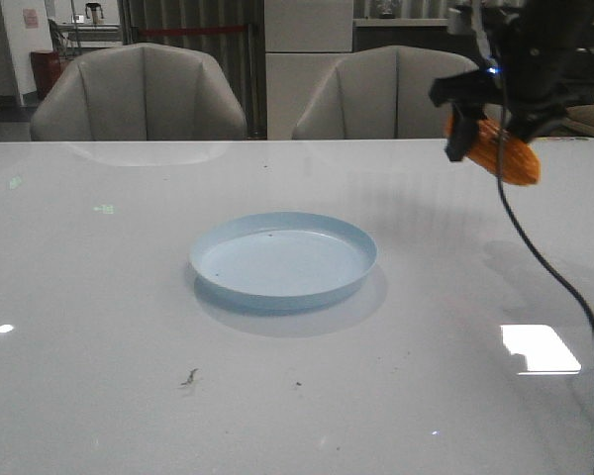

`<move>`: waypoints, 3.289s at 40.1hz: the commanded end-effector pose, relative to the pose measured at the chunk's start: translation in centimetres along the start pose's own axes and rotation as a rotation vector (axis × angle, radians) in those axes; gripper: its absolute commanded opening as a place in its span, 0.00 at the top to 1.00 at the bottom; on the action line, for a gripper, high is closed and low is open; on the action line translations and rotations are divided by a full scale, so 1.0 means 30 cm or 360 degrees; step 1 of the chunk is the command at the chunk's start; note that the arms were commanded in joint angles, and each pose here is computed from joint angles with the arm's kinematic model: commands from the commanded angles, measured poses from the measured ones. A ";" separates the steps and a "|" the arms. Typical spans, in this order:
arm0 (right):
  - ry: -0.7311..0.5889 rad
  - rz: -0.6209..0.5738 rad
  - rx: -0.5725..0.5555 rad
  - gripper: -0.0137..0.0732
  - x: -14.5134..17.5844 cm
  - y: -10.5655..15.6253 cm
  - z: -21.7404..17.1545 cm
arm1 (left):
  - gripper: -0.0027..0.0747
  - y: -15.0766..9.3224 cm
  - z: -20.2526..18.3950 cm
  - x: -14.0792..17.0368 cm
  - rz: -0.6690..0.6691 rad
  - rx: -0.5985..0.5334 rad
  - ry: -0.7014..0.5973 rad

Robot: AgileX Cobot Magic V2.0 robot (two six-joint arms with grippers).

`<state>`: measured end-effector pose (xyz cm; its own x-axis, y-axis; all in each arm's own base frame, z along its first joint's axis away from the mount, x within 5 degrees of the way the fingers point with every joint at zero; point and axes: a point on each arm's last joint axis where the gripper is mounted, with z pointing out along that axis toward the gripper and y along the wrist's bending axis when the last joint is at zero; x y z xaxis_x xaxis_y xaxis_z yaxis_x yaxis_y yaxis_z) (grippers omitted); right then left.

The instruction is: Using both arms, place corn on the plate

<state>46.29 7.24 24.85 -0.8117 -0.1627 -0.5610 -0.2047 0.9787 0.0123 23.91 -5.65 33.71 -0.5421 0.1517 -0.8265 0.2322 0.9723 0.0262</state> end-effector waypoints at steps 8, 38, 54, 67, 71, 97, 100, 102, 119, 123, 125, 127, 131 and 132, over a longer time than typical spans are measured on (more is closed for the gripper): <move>-0.0235 -0.0337 -0.0187 0.63 -0.085 0.311 -0.157 | 0.53 0.002 -0.038 -0.059 -0.0008 -0.0001 -0.0221; 0.0038 -0.0469 -0.0372 0.17 0.034 0.562 0.073 | 0.53 0.002 -0.038 -0.059 -0.0008 -0.0001 -0.0221; -0.0202 -0.0243 -0.0308 0.17 -0.204 0.366 -0.368 | 0.53 0.005 -0.039 -0.060 0.0027 -0.0019 -0.0224; -0.0395 0.0044 -0.0103 0.17 -0.156 0.054 -0.733 | 0.53 0.023 -0.039 -0.060 0.0131 -0.0089 -0.0223; -0.0467 0.0093 -0.0062 0.17 -0.113 0.016 -0.763 | 0.53 0.051 -0.039 -0.059 0.0098 -0.0135 -0.0219; -0.0716 0.0284 0.0061 0.17 0.551 -0.006 -0.718 | 0.53 0.190 -0.054 -0.041 -0.0056 -0.0366 -0.0183; -0.0813 0.0281 0.0070 0.17 0.568 -0.003 -0.744 | 0.53 0.189 -0.054 -0.041 -0.0069 -0.0360 -0.0184; -0.0857 0.0279 0.0073 0.17 0.574 -0.002 -0.760 | 0.54 0.188 -0.054 -0.041 -0.0079 -0.0355 -0.0186; -0.0858 0.0277 0.0071 0.17 0.580 0.001 -0.771 | 0.85 0.185 -0.053 -0.041 -0.0123 -0.0333 -0.0191; -0.0858 0.0277 0.0071 0.17 0.580 0.001 -0.771 | 0.85 0.185 -0.053 -0.041 -0.0123 -0.0333 -0.0191; -0.0858 0.0277 0.0071 0.17 0.580 0.001 -0.771 | 0.85 0.185 -0.053 -0.041 -0.0123 -0.0333 -0.0191; -0.0858 0.0277 0.0071 0.17 0.580 0.001 -0.771 | 0.85 0.185 -0.053 -0.041 -0.0123 -0.0333 -0.0191; -0.0858 0.0277 0.0071 0.17 0.580 0.001 -0.771 | 0.85 0.185 -0.053 -0.041 -0.0123 -0.0333 -0.0191; -0.0858 0.0277 0.0071 0.17 0.580 0.001 -0.771 | 0.84 0.185 -0.053 -0.041 -0.0123 -0.0333 -0.0191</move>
<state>19.38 1.73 32.46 -0.5343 0.0577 -0.8433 -0.0649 0.9919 0.1090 24.64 -0.12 33.82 -0.5502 0.0774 -0.8314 0.0222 0.9967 0.0781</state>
